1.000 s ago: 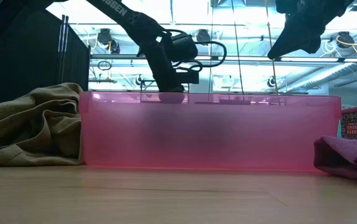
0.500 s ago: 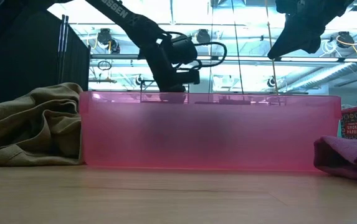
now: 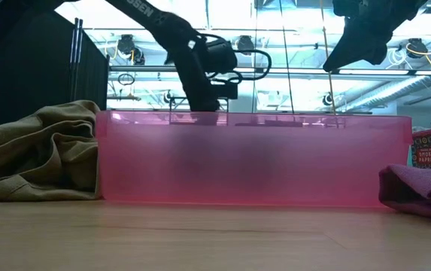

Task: Sort spices by type
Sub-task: Put the red seasoning can into the yellow bin

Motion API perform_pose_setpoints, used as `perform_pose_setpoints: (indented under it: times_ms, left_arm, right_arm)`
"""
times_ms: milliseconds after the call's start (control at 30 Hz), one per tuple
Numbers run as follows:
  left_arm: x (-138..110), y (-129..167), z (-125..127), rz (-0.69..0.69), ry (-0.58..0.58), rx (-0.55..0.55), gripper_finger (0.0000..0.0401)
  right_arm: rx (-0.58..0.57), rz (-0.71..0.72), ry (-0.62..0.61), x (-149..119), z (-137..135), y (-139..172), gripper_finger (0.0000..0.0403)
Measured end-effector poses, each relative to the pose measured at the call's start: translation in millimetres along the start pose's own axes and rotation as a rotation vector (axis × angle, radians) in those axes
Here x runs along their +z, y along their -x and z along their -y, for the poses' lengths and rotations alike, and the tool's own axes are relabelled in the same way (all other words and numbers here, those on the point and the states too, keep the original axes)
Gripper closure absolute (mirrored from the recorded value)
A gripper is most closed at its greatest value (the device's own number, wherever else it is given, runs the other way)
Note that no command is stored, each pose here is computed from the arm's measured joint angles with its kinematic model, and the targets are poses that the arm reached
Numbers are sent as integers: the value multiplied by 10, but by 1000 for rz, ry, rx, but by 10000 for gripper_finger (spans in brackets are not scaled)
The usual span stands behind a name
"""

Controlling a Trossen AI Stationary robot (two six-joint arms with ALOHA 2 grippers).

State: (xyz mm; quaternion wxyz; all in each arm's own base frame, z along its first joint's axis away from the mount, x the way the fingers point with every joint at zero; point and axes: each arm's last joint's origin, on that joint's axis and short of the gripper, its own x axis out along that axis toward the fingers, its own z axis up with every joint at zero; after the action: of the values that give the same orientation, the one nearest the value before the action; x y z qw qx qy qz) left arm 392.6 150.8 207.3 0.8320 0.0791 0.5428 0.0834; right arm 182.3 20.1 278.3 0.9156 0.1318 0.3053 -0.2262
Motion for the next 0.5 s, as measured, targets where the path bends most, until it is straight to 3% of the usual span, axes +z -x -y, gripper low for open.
perform_pose_setpoints:
  times_ms: [100,233,333,500]
  left_arm:
    - [13,215,137,-19,18,-35,395]
    - [60,577,434,72,-37,-52,395]
    - [44,897,694,209,-72,-54,395]
    - [-238,1361,1161,416,-50,-73,395]
  right_arm:
    - [-11,10,5,5,2,0,403]
    - [-44,30,-19,10,12,0,403]
    - [-47,33,-41,11,12,0,403]
    - [-47,35,-100,11,13,1,403]
